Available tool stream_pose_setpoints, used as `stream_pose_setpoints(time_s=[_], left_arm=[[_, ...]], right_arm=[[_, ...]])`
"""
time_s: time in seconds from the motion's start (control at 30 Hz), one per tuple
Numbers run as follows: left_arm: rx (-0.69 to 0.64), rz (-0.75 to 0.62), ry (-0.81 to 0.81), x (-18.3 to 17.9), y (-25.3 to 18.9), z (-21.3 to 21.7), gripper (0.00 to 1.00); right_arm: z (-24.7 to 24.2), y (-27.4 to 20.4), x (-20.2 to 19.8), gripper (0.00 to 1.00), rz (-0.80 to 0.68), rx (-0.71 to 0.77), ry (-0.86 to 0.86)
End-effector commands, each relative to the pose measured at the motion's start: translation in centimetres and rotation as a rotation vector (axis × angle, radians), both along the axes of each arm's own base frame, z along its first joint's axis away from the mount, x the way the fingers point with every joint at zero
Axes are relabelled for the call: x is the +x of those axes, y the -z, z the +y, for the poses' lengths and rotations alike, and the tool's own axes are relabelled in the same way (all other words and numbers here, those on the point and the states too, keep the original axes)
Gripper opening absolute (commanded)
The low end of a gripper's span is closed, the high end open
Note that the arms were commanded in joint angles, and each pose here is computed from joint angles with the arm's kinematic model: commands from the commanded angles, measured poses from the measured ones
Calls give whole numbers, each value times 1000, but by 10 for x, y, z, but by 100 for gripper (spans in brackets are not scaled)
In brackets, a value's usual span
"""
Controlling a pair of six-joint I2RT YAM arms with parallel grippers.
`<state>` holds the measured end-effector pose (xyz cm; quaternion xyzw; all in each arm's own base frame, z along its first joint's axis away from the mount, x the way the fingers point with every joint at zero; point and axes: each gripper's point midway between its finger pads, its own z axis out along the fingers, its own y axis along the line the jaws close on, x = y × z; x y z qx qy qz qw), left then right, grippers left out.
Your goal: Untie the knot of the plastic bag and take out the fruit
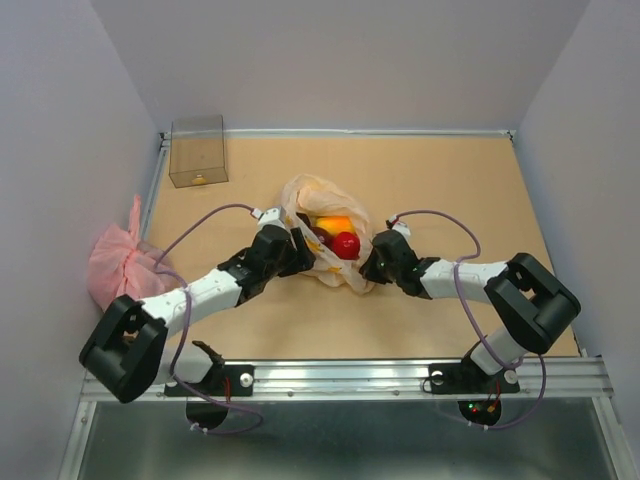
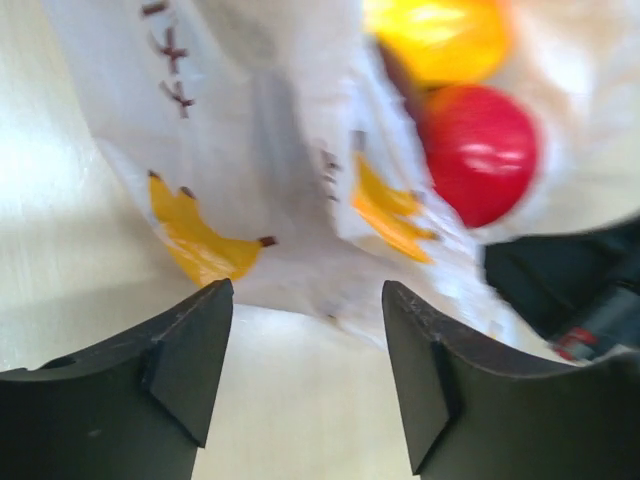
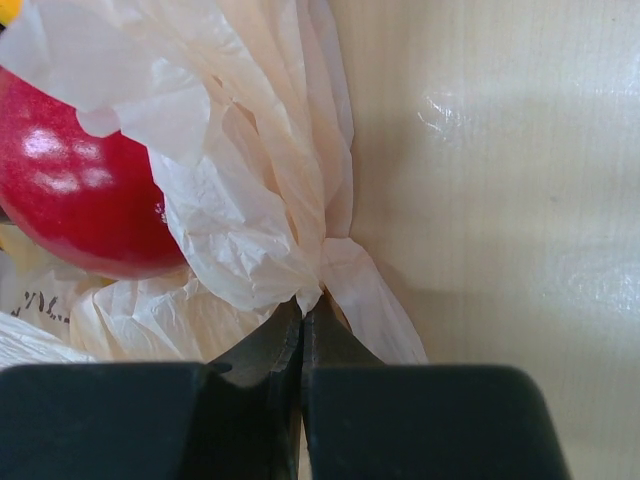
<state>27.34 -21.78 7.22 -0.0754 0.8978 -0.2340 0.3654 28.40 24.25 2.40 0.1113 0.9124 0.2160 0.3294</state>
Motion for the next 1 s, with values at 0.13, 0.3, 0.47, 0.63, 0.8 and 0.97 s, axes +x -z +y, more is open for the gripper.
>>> stream_pose_setpoints(time_s=[0.13,0.3,0.47,0.63,0.8,0.97], left_arm=[[-8,-287,66,21,-126,-21,77],[73,-319,100,48,-149,-43,77],[136,-248,86,76,-124,-64,77],[173,-151,54,77,-82,-64,77],[192,-33,-79,56,-45,-35,77],[141,103,-145,25,0,-21,83]], right_arm=[[-7,6,-2,1,-19,-38,-29],[-10,6,0,1,-32,-66,-40],[-8,6,3,1,-35,-76,-49],[-6,7,5,1,-37,-83,-56],[-5,8,6,1,-31,-86,-59],[-4,11,6,1,-22,-89,-61]])
